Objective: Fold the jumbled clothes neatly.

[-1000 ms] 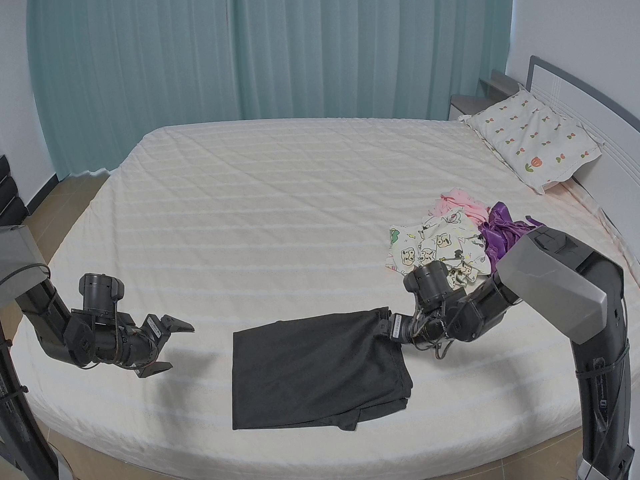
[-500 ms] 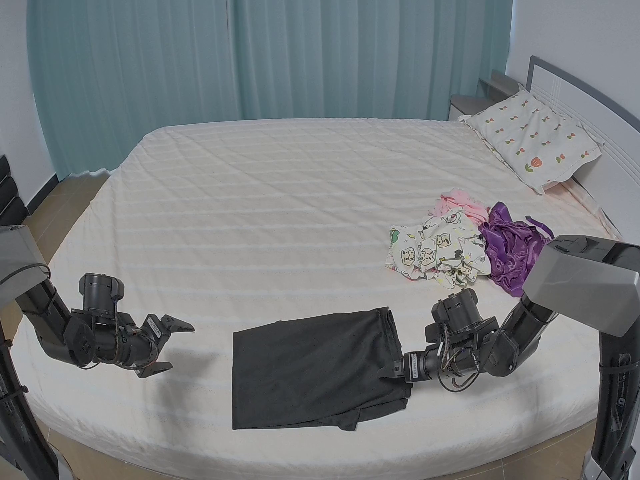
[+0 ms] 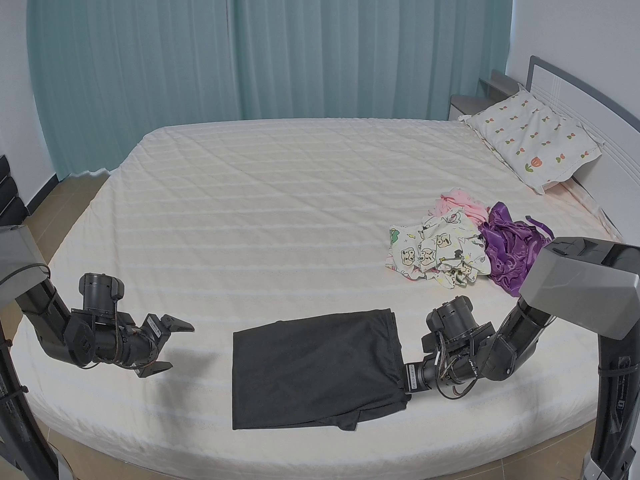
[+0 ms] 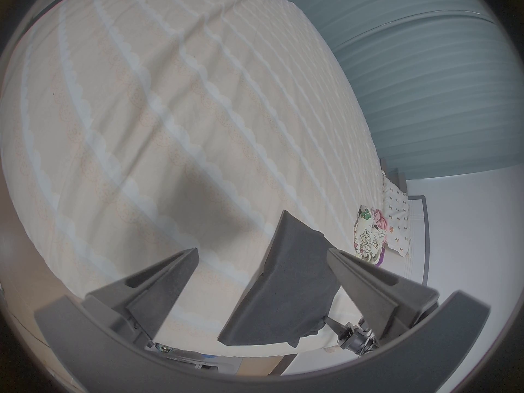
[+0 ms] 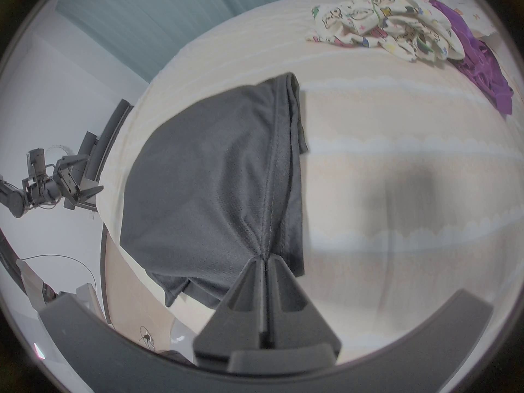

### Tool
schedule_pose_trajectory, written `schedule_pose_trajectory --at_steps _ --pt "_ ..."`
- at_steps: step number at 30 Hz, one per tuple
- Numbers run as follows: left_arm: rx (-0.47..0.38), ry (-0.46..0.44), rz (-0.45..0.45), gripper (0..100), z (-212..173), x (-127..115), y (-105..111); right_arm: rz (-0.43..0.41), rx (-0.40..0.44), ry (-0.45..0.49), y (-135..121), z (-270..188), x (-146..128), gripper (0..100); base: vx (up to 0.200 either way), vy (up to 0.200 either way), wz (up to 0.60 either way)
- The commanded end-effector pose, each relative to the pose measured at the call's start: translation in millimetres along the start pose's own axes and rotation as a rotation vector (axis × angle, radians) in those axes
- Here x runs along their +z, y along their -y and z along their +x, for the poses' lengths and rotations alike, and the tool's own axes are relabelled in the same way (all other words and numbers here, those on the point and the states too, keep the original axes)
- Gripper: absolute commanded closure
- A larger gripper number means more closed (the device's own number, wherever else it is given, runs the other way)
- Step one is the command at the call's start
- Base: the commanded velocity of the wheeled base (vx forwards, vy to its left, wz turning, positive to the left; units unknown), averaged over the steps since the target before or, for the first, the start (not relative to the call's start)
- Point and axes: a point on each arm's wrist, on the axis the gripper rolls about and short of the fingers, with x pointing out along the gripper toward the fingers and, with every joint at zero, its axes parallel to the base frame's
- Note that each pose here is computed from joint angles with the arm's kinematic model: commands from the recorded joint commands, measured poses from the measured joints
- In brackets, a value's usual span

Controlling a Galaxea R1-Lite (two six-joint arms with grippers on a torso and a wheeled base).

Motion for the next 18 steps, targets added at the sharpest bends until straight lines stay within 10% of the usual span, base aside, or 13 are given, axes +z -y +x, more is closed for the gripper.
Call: schedule_pose_trajectory --at_steps 1,14,15,18 --pt "0.001 -0.001 -0.001 0 0 0 0 0.002 -0.013 -0.021 2 -6 -2 100 0.000 0.000 0.00" --pt "0.001 -0.001 -0.001 0 0 0 0 0.010 -0.021 -0.023 0 -20 -3 100 0.000 0.000 0.00" --pt "0.001 -0.001 -0.001 0 0 0 0 0.007 -0.023 -0.030 1 -21 -4 0 0.000 0.000 0.00" --pt "0.000 0.000 -0.001 0 0 0 0 0.007 -0.028 -0.036 1 -22 -7 0 0.000 0.000 0.00"
